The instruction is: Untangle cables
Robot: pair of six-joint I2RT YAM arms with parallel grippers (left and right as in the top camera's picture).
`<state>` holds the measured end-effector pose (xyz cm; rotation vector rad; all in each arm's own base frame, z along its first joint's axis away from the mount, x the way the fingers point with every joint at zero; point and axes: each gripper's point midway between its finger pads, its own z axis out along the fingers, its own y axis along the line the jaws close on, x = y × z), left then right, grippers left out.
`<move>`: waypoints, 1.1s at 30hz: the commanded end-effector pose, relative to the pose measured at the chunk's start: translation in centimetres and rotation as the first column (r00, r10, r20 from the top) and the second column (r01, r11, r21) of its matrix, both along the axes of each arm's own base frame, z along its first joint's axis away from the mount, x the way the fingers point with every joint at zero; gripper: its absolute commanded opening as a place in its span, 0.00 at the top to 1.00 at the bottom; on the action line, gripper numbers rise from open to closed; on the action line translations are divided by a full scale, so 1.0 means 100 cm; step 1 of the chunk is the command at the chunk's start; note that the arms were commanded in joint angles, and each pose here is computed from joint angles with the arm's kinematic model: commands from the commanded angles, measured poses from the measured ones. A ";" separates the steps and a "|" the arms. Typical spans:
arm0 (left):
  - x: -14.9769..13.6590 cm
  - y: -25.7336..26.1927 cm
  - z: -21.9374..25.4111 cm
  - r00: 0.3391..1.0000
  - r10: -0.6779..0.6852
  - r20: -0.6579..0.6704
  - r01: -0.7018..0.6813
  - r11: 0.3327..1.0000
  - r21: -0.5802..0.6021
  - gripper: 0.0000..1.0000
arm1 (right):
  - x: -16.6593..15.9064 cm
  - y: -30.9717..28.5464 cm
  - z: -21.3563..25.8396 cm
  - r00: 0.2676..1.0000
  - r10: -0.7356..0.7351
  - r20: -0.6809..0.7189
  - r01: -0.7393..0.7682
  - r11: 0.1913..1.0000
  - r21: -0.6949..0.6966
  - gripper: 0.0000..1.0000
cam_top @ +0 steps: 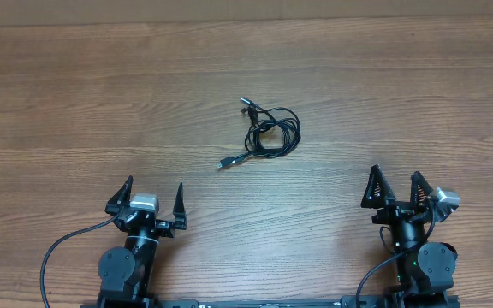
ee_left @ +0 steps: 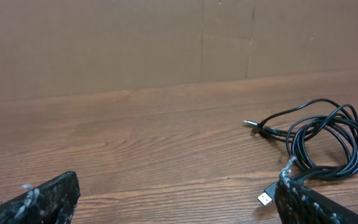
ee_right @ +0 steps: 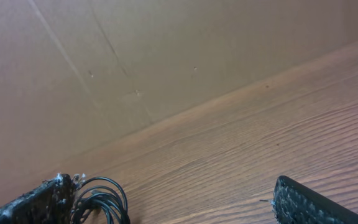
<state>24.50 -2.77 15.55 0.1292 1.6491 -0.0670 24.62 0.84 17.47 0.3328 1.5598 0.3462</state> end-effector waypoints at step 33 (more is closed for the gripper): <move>-0.041 0.001 0.148 0.965 -0.011 0.263 0.032 0.996 -0.077 0.00 | -0.025 0.050 0.090 0.917 0.298 0.267 -0.244 0.945 -0.217 0.00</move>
